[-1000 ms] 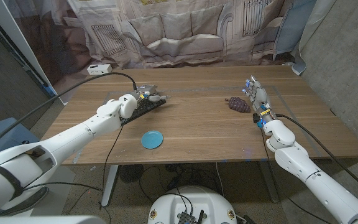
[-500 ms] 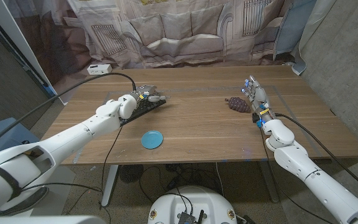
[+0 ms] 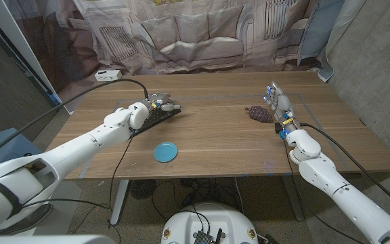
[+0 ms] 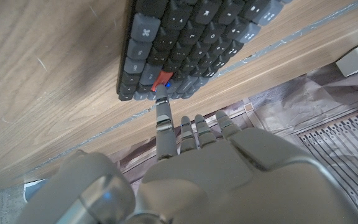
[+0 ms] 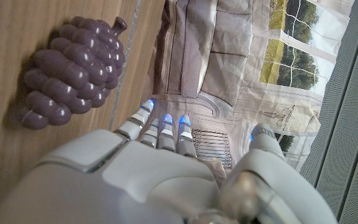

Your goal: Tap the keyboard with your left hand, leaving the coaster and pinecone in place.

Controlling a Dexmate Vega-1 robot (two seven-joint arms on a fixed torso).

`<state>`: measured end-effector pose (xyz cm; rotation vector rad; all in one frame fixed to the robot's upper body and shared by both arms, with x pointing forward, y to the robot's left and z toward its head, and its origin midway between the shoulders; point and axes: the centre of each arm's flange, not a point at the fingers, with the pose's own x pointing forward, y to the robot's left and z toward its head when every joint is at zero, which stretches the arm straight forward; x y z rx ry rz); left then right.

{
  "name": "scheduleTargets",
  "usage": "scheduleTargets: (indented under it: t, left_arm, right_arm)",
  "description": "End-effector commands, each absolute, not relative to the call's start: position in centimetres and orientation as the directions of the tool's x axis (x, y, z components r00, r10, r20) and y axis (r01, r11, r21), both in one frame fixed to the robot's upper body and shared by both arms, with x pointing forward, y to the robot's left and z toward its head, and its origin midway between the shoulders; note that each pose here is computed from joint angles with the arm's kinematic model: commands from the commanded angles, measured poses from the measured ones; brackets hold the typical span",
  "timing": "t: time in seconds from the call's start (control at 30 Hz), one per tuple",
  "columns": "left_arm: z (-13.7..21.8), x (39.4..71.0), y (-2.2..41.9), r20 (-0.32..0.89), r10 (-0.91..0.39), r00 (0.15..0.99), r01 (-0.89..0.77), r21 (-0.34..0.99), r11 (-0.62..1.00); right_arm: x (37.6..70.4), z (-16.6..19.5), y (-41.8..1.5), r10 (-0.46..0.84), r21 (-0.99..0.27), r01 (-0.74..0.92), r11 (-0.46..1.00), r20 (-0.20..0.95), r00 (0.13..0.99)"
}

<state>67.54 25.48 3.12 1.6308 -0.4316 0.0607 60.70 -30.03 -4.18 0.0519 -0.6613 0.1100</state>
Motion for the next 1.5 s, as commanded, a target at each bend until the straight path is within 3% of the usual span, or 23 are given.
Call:
scheduleTargets:
  t: [0.03, 1.5]
  left_arm:
    - [4.3, 67.2, 25.6, 0.323, -0.236, 0.916, -0.344, 0.937, -0.055]
    - [5.2, 65.5, 25.7, 0.402, -0.226, 0.888, -0.419, 0.907, -0.035]
  right_arm:
    - [60.9, -4.0, -29.9, 0.089, 0.015, -0.124, 0.992, 0.616, 0.783]
    - [60.6, -4.3, -30.1, 0.085, 0.015, -0.120, 0.993, 0.627, 0.775]
